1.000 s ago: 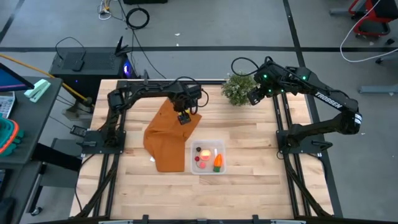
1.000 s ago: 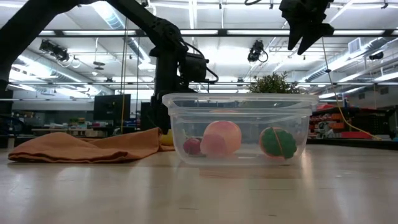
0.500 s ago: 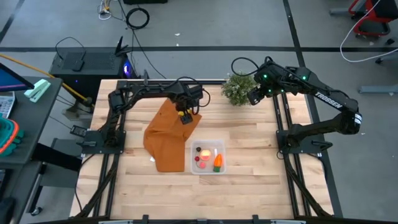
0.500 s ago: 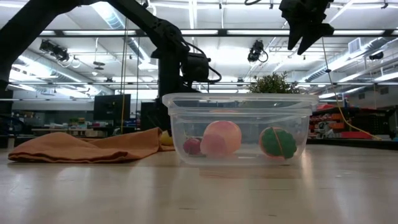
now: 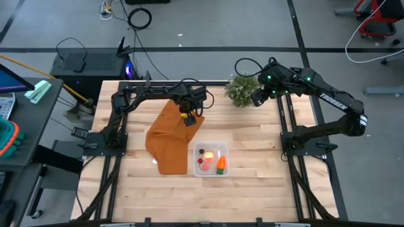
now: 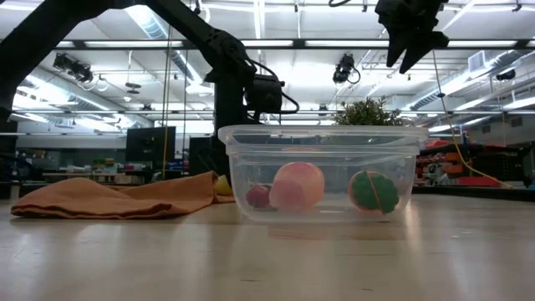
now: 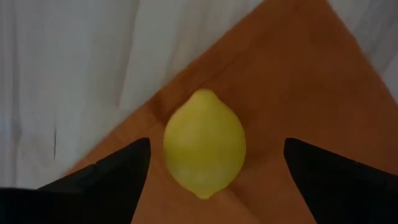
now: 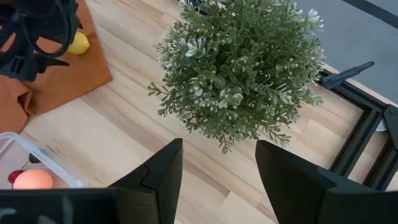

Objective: Pick and placing Produce into tupperware
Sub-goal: Put the yellow lemon into the transparent bin

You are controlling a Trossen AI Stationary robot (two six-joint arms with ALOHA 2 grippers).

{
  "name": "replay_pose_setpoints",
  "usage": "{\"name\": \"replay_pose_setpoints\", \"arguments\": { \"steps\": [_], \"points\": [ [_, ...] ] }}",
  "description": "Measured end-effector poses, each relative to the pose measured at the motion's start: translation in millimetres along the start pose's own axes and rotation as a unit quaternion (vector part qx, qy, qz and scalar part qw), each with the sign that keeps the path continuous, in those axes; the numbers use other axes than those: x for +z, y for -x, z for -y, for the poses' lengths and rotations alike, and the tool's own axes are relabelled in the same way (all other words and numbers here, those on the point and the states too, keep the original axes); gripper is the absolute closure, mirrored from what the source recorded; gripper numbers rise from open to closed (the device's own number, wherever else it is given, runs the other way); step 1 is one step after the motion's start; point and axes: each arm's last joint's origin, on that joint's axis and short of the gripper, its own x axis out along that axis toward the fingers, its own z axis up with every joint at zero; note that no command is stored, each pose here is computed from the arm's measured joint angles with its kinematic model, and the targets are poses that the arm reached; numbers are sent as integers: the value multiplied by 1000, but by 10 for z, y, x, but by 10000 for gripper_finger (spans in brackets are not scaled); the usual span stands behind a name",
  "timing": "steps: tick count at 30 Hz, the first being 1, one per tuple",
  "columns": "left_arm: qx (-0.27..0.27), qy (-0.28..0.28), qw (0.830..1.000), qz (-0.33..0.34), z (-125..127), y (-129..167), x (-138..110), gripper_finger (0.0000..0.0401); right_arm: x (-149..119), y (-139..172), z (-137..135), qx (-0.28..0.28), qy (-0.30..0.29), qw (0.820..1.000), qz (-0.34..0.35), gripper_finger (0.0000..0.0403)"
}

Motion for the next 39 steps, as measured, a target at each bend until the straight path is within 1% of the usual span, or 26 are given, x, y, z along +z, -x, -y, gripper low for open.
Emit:
{"name": "replay_pose_setpoints", "arguments": {
  "steps": [13, 19, 24, 27, 39],
  "points": [
    [1, -3, 1000, 9, 1, -56, 35, 23, 0, -1, 0, 0, 0, 1000, 0, 229],
    [0, -4, 1000, -2, 6, -111, 29, 23, 0, -1, 0, 0, 0, 1000, 0, 229],
    [1, -6, 1000, 7, 4, -111, 46, 25, 0, 0, 1, 0, 0, 1000, 0, 229],
    [1, -13, 1000, 9, 4, -111, 50, 31, 0, -1, 0, 0, 1, 1000, 0, 229],
    [9, -9, 1000, 11, -26, -112, 53, 70, 0, 0, 0, 0, 1, 1000, 0, 229]
  ]
}}
